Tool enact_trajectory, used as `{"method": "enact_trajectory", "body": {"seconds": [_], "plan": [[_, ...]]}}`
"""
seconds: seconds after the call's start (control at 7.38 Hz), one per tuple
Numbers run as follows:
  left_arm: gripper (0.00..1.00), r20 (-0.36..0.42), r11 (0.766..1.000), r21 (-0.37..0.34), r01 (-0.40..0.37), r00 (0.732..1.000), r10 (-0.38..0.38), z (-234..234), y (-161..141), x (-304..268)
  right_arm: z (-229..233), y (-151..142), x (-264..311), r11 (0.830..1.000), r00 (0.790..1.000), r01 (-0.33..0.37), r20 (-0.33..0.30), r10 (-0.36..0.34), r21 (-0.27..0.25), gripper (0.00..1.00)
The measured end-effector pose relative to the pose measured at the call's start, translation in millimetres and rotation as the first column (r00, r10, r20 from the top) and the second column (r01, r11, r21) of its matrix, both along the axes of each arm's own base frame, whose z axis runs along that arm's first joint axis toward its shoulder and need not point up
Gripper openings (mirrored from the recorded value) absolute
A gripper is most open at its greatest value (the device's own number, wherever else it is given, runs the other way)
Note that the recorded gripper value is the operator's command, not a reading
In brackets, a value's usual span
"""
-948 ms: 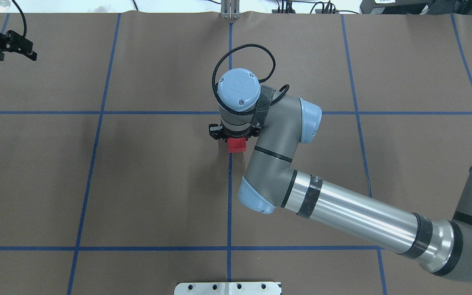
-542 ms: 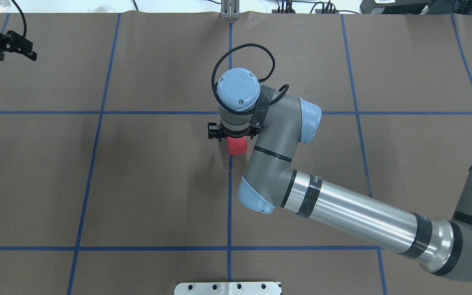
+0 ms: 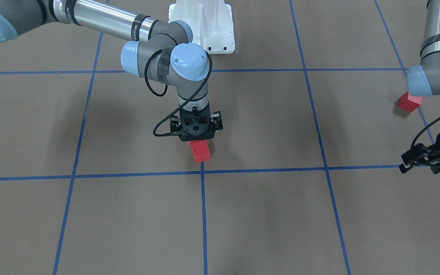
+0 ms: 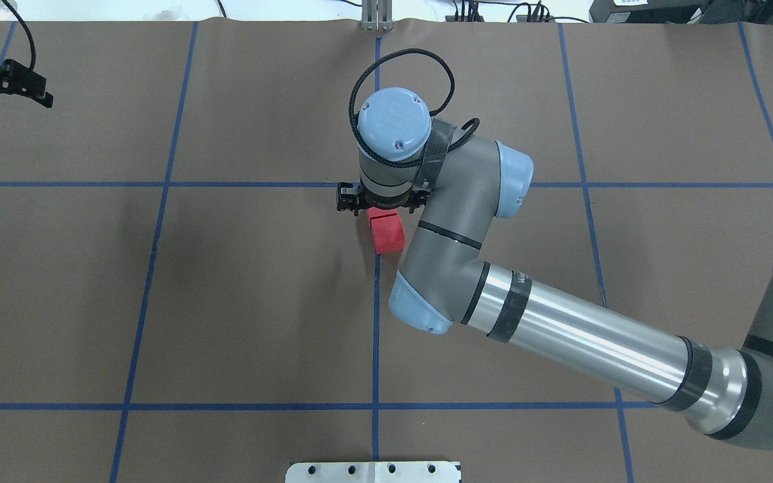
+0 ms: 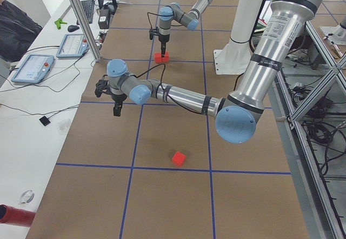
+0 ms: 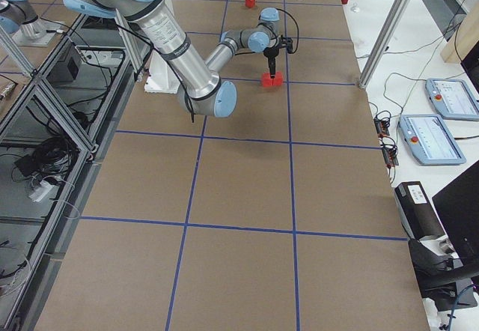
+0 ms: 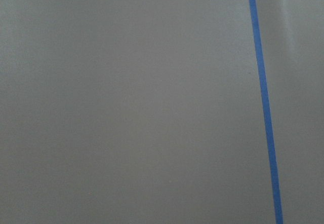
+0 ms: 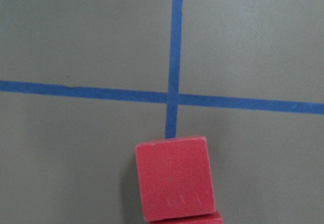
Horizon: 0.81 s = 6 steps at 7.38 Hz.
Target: Form red blocks into L shape at center
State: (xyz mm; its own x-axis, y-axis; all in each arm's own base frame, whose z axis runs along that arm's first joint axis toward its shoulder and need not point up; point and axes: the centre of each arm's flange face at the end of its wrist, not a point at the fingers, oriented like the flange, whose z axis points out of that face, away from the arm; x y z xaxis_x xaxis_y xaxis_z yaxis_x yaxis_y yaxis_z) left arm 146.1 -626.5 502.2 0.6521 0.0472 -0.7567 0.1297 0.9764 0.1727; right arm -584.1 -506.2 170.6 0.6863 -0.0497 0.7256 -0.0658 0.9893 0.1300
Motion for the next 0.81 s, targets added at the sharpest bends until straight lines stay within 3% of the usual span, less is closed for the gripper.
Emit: {"method": "enact_trajectory", "body": {"seconds": [0.41,0.81], "plan": [[1.00,0.011,0.999,0.040,0.015,1.000,-0.016,86,103,-39,-12,-30,86,0.997,0.999,-0.030,0.032,0.032,-0.065,0.99],[1.00,0.036,0.981,0.182,-0.059,0.998,0.054,145,203,-74,29,-42,161,0.997,0.999,-0.053,0.004,0.054,-0.049,0.99]]}}
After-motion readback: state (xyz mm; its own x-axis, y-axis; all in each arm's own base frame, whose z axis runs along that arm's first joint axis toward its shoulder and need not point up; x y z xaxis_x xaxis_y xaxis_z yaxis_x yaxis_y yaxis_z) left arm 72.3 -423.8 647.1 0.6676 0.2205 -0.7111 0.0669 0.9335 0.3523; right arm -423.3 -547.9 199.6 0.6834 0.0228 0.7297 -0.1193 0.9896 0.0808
